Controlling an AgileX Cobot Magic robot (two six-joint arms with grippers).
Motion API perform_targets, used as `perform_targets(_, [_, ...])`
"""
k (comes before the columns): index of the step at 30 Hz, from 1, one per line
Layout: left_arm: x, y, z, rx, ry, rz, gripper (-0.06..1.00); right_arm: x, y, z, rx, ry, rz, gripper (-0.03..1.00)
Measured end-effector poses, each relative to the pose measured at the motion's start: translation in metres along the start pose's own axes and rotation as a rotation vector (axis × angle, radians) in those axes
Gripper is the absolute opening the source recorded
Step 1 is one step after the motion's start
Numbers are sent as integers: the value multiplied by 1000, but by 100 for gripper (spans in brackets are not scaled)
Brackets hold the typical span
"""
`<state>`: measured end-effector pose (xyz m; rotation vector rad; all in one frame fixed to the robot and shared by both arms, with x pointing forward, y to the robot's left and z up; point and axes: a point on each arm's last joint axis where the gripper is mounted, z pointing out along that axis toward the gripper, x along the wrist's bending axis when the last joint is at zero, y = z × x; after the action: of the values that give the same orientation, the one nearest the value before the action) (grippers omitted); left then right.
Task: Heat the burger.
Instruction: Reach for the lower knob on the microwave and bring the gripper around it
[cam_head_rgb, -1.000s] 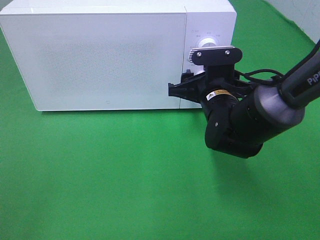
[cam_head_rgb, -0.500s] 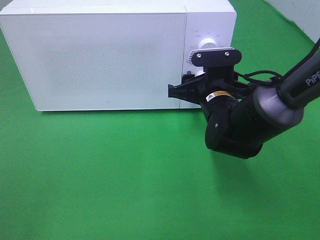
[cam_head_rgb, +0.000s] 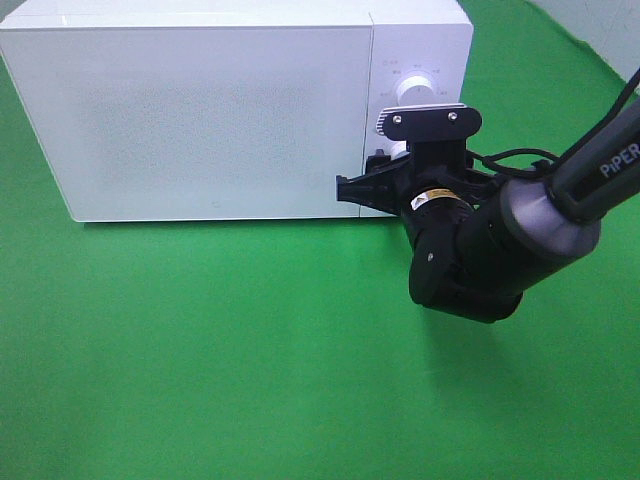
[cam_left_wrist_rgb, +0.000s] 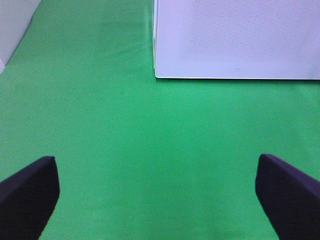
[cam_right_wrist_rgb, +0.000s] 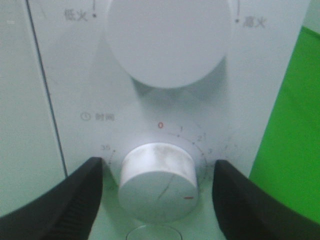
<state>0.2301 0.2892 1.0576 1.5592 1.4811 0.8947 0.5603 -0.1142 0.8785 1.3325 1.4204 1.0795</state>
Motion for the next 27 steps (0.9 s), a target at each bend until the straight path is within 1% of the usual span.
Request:
perform_targets(1, [0,0,0,0,0,0,99,0,0,0,0,0,0,61])
perform_targets(2, [0,0,0,0,0,0,99,0,0,0,-4,-1,0,55])
perform_targets(3, [0,0,0,0,0,0,99,0,0,0,-4,-1,0,55])
perform_targets(4, [0,0,0,0,0,0,99,0,1,0,-8,-2,0,47])
perform_targets(5, [0,0,0,0,0,0,99,0,1,0,-8,-2,0,47])
perform_targets(6, [0,0,0,0,0,0,99,0,1,0,-8,-1,0,43])
perform_targets(12, [0,0,0,0,0,0,99,0,1,0,-8,-1,1,43])
perform_targets(16, [0,0,0,0,0,0,99,0,1,0,-8,0,25,43])
perform_targets(17, [0,0,0,0,0,0,99,0,1,0,-9,1,58,43])
perform_targets(18, [0,0,0,0,0,0,99,0,1,0,-9,1,58,43])
perform_targets(19, [0,0,0,0,0,0,99,0,1,0,-9,2,106,43])
perform_targets(20, [0,0,0,0,0,0,99,0,1,0,-9,2,106,43])
perform_targets(21, [0,0,0,0,0,0,99,0,1,0,-9,5,182,43])
perform_targets(22, [0,0,0,0,0,0,99,0,1,0,-9,5,182,43])
perform_targets(24, [0,0,0,0,0,0,99,1,0,-1,-11,22,369,43])
perform_targets(25, [0,0,0,0,0,0,99,1,0,-1,-11,22,369,43])
perform_targets(26, [0,0,0,0,0,0,99,1,-1,-2,-8,33,456,43])
perform_targets(27, [0,0,0,0,0,0,99,1,-1,-2,-8,33,456,43])
